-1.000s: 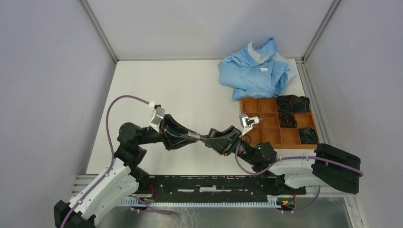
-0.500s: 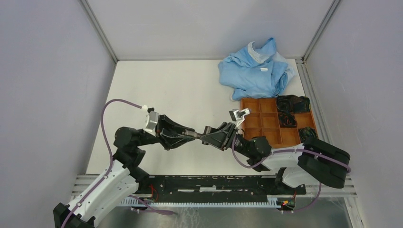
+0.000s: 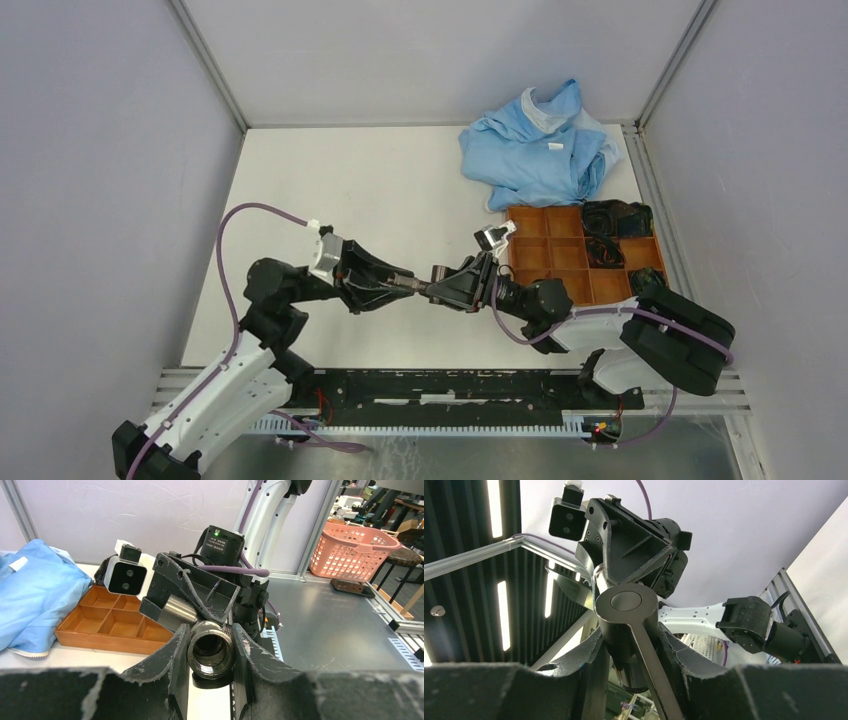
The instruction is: Install the water faucets
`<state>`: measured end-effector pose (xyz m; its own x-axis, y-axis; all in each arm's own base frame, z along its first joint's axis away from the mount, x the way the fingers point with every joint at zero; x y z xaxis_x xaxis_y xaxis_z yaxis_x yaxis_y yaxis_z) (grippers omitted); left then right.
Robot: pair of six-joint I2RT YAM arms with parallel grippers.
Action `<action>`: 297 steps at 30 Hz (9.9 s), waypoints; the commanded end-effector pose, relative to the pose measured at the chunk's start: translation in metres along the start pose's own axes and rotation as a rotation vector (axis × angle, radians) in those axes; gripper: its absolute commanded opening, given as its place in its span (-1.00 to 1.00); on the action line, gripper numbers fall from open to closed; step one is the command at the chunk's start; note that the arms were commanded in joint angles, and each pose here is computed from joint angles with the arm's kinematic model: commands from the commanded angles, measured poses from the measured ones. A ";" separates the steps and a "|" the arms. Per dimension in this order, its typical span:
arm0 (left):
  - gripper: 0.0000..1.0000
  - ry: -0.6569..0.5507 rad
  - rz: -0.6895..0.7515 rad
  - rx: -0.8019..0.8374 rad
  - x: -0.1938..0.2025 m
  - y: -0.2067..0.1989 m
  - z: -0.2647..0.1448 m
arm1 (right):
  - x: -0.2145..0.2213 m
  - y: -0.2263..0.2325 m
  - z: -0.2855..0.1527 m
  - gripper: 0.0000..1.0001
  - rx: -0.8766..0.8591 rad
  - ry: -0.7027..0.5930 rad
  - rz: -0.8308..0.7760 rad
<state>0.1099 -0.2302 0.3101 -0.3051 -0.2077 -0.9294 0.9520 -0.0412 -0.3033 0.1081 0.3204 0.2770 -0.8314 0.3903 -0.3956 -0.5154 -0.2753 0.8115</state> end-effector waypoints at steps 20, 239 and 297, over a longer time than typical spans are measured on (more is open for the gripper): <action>-0.96 -0.060 -0.348 -0.136 0.045 0.046 -0.002 | 0.008 0.022 -0.012 -1.00 -0.082 0.151 0.297; -0.95 -0.408 -1.355 -0.734 0.021 0.136 -0.059 | -0.060 -0.040 -0.074 0.94 0.686 0.449 -1.905; -0.95 -0.390 -1.192 -0.560 0.019 0.112 -0.056 | -0.029 -0.029 0.051 -0.88 0.243 -0.093 -1.122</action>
<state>0.2186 -0.1786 0.2253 -0.7627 -0.6417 0.0808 -0.1401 0.0420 -0.9892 0.1755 0.3598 0.2329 0.3651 -0.0570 -0.9292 -0.7536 0.5679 -0.3310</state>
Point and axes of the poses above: each gripper's point midway between its finger pads, its own z axis out along the fingers, its own y axis along the line the jaws close on, x = y × z, the point moved 2 cm from there along -z, back along the fingers, and after that the axes turned 13 degrees about -z, right-handed, at the moved point
